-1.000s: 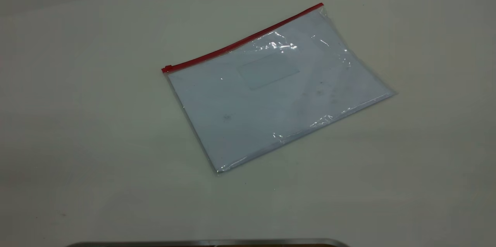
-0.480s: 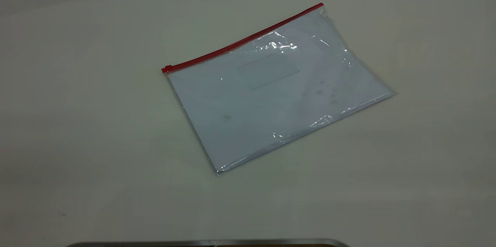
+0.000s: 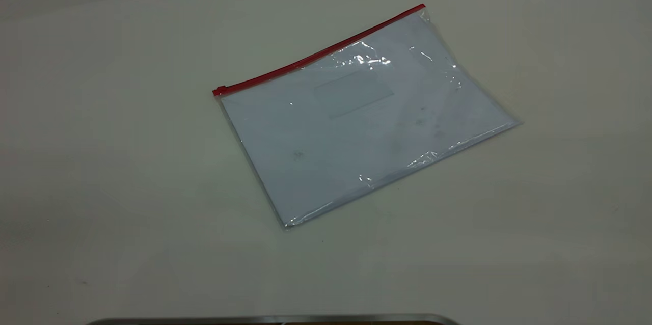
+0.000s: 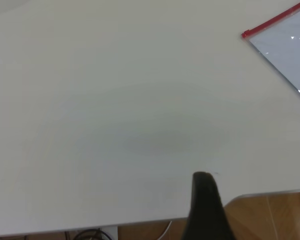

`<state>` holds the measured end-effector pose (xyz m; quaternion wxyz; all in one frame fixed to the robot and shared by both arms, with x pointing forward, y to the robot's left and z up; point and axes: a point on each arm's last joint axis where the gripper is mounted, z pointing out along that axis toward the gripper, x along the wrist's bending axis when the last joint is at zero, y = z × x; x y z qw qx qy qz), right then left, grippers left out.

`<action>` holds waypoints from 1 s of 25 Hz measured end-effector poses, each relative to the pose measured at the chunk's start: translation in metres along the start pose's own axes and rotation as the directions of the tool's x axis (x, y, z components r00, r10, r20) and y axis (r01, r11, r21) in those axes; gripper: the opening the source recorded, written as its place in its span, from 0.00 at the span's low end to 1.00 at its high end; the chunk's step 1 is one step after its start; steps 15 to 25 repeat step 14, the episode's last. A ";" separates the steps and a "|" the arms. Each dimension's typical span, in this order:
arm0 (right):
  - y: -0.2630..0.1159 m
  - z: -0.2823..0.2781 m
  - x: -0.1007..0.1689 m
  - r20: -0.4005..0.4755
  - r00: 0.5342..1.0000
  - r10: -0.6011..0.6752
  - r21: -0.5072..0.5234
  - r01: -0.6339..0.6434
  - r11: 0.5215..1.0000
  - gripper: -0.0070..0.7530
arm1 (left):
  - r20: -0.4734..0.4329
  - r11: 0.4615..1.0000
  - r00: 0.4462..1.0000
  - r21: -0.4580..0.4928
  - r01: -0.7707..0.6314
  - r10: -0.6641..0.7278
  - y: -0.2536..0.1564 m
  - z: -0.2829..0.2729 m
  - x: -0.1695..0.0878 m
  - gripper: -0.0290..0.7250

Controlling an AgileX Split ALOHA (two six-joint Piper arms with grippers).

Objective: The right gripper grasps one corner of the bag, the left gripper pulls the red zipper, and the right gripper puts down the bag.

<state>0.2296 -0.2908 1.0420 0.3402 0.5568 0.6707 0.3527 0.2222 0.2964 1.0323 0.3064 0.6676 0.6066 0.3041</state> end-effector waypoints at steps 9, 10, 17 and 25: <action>0.000 0.000 -0.001 0.012 1.000 0.005 0.002 -0.005 1.000 0.33 | 0.000 1.000 1.000 0.000 0.000 0.000 0.000 0.000 0.000 0.82; 0.000 0.000 -0.001 0.012 1.000 0.006 0.001 -0.006 1.000 0.33 | 0.000 1.000 1.000 0.000 0.000 0.000 0.000 0.000 0.000 0.82; 0.000 0.000 -0.001 0.012 1.000 0.006 0.000 -0.006 1.000 0.33 | 0.000 1.000 1.000 0.000 0.000 0.000 0.000 0.000 0.000 0.82; 0.000 0.000 -0.001 0.012 1.000 0.006 0.000 -0.006 1.000 0.33 | 0.000 1.000 1.000 0.000 0.000 0.000 0.000 0.000 0.000 0.82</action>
